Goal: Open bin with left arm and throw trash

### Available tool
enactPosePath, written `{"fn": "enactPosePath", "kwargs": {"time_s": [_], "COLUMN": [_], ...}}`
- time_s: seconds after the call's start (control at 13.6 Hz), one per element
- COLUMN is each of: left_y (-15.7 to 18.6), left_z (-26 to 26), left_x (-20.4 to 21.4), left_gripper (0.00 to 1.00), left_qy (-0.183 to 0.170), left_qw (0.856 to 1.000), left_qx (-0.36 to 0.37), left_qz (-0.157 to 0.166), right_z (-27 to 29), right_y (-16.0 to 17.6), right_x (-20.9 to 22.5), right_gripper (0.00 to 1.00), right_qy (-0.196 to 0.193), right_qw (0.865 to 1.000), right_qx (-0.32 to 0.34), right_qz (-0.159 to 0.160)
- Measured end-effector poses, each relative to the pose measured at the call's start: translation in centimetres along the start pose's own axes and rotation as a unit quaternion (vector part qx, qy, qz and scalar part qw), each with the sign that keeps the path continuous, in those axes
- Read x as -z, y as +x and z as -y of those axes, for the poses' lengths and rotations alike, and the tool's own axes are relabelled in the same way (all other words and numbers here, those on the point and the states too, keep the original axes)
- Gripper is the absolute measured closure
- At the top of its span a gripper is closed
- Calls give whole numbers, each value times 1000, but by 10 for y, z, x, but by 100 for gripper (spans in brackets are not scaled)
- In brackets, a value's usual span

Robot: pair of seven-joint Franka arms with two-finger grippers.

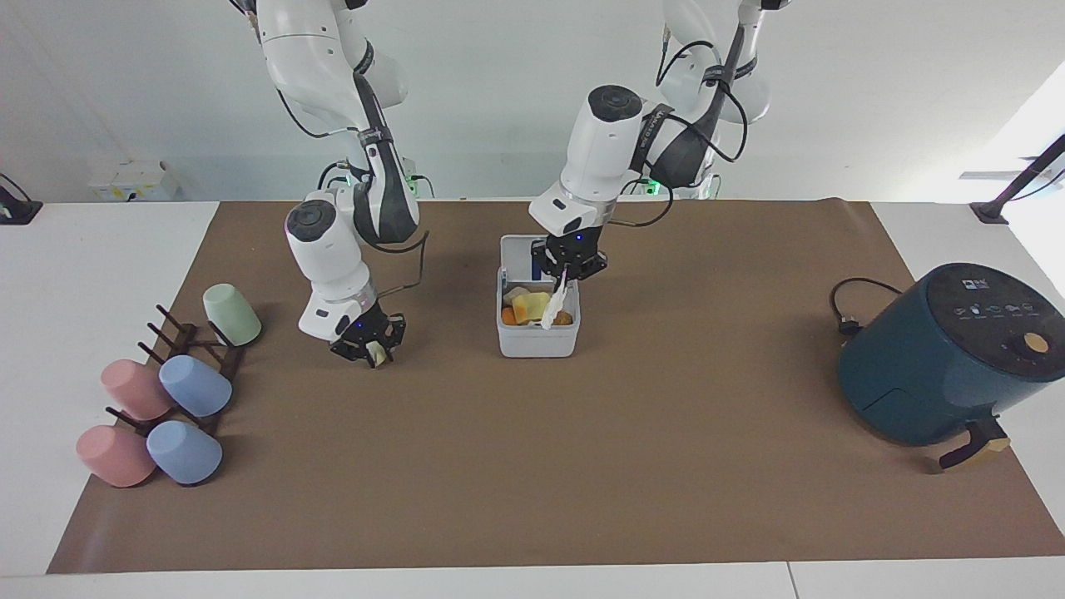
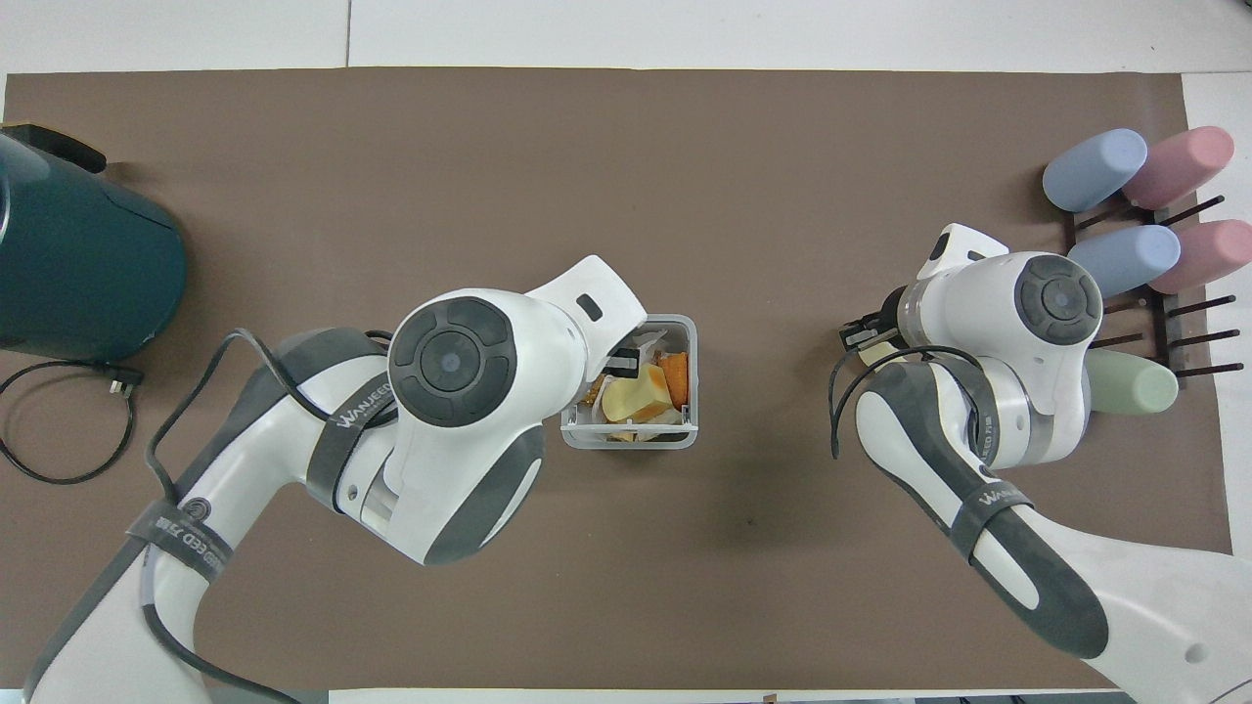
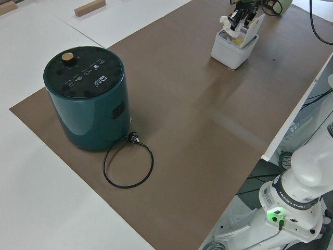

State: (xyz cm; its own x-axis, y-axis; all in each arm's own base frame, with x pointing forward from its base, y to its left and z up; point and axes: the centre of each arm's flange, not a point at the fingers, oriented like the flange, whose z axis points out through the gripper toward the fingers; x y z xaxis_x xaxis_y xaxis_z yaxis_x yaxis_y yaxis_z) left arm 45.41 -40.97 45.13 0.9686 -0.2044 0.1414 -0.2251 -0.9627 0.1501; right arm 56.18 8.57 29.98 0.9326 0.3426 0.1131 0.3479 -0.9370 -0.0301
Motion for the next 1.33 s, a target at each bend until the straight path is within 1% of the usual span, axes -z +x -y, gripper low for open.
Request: {"fn": "enactPosePath", "kwargs": {"time_s": [0.07, 0.15, 0.37, 0.44, 0.52, 0.66, 0.74, 0.88, 0.96, 1.03, 1.1, 1.18, 1.25, 1.33], "left_y": [-4, -7, -12, -13, -13, -13, -12, -12, -12, -11, -10, -9, -7, -4], "left_z": [-9, -14, -10, -9, -8, -7, -7, -7, -8, -8, -9, -10, -8, -3], "left_x": [-3, -7, -21, -27, -33, -43, -43, -43, -42, -39, -33, -24, -10, 7], "left_gripper": [96, 96, 96, 96, 96, 96, 89, 67, 54, 44, 31, 18, 7, 0], "left_qy": [-2, -4, 0, 0, 1, 2, 0, -2, -3, -4, -6, -7, -6, -4], "left_qw": [1000, 1000, 1000, 1000, 1000, 1000, 1000, 1000, 1000, 1000, 1000, 1000, 1000, 1000], "left_qx": [-4, -6, -5, -4, -4, -3, -3, -1, 0, 0, 0, 1, 3, 9], "left_qz": [0, -1, 5, 4, 4, 6, 4, 5, 4, 2, 0, 0, 2, 2], "right_z": [0, 0, -2, -3, -3, 2, 6, 17, 24, 28, 30, 31, 34, 40], "right_y": [2, 6, 32, 41, 48, 60, 64, 72, 74, 75, 76, 76, 77, 80], "right_x": [2, 9, 52, 71, 88, 118, 131, 147, 149, 150, 149, 149, 150, 153], "right_gripper": [87, 93, 94, 96, 96, 96, 96, 96, 96, 96, 96, 96, 96, 96], "right_qy": [2, 4, 12, 15, 17, 21, 22, 33, 44, 52, 60, 70, 88, 110], "right_qw": [1000, 1000, 1000, 999, 999, 998, 996, 992, 988, 985, 982, 977, 967, 954], "right_qx": [0, 1, 4, 3, -6, -48, -71, -117, -139, -157, -173, -197, -233, -275], "right_qz": [5, 11, 24, 28, 32, 44, 46, 42, 41, 41, 42, 43, 45, 47]}}
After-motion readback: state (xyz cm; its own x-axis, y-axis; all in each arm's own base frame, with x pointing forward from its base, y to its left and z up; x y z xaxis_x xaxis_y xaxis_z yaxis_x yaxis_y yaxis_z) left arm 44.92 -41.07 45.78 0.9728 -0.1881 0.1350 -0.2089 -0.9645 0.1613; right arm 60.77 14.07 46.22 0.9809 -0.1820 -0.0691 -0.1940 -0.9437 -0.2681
